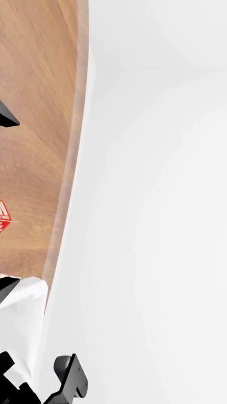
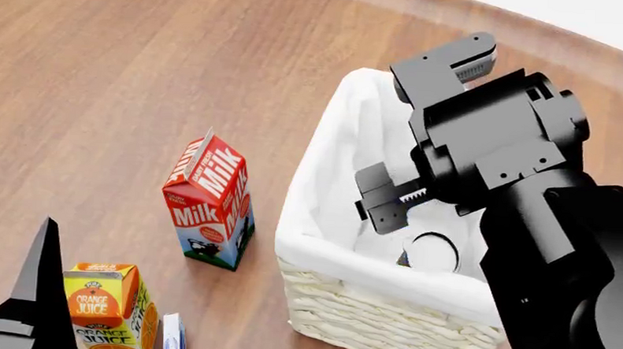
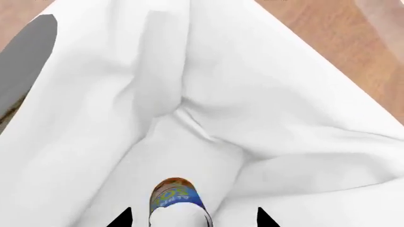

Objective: Pick up the alphabet soup and the tomato sauce, and put them in the basket.

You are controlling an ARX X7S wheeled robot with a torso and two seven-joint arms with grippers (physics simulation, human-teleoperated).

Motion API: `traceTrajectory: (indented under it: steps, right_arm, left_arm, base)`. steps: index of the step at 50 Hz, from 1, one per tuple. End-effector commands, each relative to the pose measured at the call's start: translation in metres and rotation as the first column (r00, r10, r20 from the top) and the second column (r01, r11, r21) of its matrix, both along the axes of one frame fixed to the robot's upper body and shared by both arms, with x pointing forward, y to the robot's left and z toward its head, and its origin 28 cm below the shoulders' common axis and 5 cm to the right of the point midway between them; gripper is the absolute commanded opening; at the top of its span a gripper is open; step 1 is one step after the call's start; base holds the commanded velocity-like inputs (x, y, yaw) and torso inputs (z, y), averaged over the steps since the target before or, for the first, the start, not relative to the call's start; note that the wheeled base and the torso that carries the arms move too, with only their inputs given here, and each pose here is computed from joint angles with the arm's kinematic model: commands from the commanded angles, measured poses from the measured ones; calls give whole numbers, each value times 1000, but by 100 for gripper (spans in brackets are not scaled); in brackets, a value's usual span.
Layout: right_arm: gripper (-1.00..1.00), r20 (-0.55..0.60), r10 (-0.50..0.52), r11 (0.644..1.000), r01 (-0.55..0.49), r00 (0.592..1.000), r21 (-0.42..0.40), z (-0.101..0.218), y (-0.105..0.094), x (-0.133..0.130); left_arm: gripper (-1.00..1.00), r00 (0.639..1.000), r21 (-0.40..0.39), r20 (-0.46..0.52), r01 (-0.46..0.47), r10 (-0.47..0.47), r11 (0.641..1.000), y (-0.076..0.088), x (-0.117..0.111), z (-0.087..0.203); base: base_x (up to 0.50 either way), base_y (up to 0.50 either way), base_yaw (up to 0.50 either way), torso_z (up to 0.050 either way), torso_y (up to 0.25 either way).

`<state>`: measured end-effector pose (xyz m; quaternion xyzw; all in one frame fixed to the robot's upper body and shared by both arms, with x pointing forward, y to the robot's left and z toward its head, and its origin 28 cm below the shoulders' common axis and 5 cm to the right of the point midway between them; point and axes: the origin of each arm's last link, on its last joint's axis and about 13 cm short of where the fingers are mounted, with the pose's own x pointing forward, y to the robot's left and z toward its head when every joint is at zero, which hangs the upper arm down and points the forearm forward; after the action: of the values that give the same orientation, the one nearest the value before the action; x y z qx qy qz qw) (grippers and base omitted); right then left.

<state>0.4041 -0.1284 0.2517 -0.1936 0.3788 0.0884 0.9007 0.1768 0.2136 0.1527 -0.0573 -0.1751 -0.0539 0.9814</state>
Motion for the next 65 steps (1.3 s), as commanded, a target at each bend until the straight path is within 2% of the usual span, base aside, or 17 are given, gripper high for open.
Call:
traceTrajectory:
  steps: [1, 22, 25, 26, 37, 41, 45, 53, 62, 65]
  right_arm:
    - [100, 10, 7, 1000, -7, 1000, -9, 1, 0, 0]
    - [100, 22, 27, 1000, -27, 999, -11, 7, -3, -12]
    - [100, 23, 47, 998, -46, 999, -48, 12, -4, -18]
    - [100, 33, 51, 998, -50, 998, -32, 18, -3, -23]
    - [100, 70, 104, 993, -100, 992, -62, 44, -10, -58]
    - [100, 116, 136, 991, -134, 984, -27, 52, -12, -73]
    - [100, 172, 158, 986, -165, 972, 29, 54, -16, -90]
    - [100, 238, 159, 982, -178, 958, 62, 42, -28, -122]
    - [100, 370, 134, 977, -185, 919, 107, 35, -34, -154]
    - [100, 434, 148, 970, -217, 889, 112, 34, -33, -162]
  left_arm:
    - [100, 1000, -2, 2, 0, 0, 1000, 0, 0, 1]
    - [100, 1000, -2, 5, 6, -6, 1000, -1, 0, 1]
    - [100, 1000, 0, 4, 10, -10, 1000, -2, -1, 2]
    - [100, 1000, 1, 4, 12, -12, 1000, -3, -1, 1]
    - [100, 1000, 4, 17, 26, -26, 1000, -5, -7, 6]
    - [100, 999, 2, 26, 25, -25, 1000, -5, -8, 8]
    - [100, 999, -3, 34, 22, -22, 1000, -3, -9, 10]
    - [100, 999, -4, 37, 21, -21, 1000, -4, -10, 11]
    - [100, 999, 1, 34, 24, -24, 1000, -5, -12, 11]
    - [100, 999, 1, 34, 25, -25, 1000, -5, -12, 11]
  base:
    - [0, 0, 0, 0, 0]
    - [0, 0, 0, 0, 0]
    - [0, 0, 0, 0, 0]
    - [0, 0, 0, 0, 0]
    - [0, 0, 0, 0, 0]
    - [0, 0, 0, 0, 0]
    - [0, 0, 0, 0, 0]
    - [0, 0, 0, 0, 0]
    - [0, 0, 0, 0, 0]
    - [0, 0, 0, 0, 0]
